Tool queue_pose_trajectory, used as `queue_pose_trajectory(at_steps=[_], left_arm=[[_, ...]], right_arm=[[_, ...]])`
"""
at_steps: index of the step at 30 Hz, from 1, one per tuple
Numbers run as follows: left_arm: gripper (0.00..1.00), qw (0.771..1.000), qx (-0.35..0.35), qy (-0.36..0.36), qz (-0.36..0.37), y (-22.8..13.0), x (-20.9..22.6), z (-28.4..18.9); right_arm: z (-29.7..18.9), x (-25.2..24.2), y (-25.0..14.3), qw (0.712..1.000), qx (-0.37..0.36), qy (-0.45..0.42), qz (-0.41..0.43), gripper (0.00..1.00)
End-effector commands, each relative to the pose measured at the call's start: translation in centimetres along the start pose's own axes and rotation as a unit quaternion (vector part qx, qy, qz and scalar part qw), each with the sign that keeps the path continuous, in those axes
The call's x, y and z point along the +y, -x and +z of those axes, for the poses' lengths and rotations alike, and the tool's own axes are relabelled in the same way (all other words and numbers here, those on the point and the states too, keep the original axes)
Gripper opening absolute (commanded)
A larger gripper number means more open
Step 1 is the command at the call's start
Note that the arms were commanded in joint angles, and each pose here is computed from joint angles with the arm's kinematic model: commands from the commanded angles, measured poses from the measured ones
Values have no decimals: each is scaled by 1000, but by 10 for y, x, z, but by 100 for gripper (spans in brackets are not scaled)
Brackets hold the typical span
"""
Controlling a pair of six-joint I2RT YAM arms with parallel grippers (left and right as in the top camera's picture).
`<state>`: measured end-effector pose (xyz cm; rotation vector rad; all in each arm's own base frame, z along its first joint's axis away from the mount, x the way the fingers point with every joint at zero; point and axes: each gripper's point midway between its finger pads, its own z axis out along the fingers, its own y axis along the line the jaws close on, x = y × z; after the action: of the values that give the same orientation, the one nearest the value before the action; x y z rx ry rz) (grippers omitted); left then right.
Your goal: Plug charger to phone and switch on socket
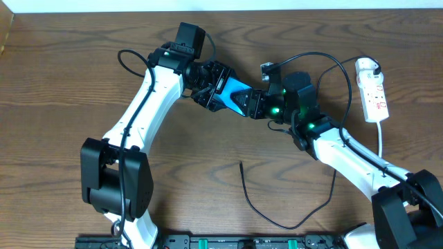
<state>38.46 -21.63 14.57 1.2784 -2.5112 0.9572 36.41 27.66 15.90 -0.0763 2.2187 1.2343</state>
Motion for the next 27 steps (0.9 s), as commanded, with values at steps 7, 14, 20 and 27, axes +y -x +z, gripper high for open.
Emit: queue_pose_trajectory(at_steps=[7, 14, 20, 27], left_arm=[[7, 999, -1, -29, 15, -10, -17, -17], [7, 999, 3, -25, 21, -17, -17, -14], [8, 999, 4, -25, 22, -18, -17, -13], [8, 999, 4, -25, 22, -18, -17, -13]], right_arm=[[1, 5, 3, 1000, -3, 3, -13, 32], [1, 5, 3, 1000, -3, 3, -13, 26], [1, 5, 3, 1000, -3, 3, -13, 18], [1, 5, 3, 1000, -3, 3, -12, 4]])
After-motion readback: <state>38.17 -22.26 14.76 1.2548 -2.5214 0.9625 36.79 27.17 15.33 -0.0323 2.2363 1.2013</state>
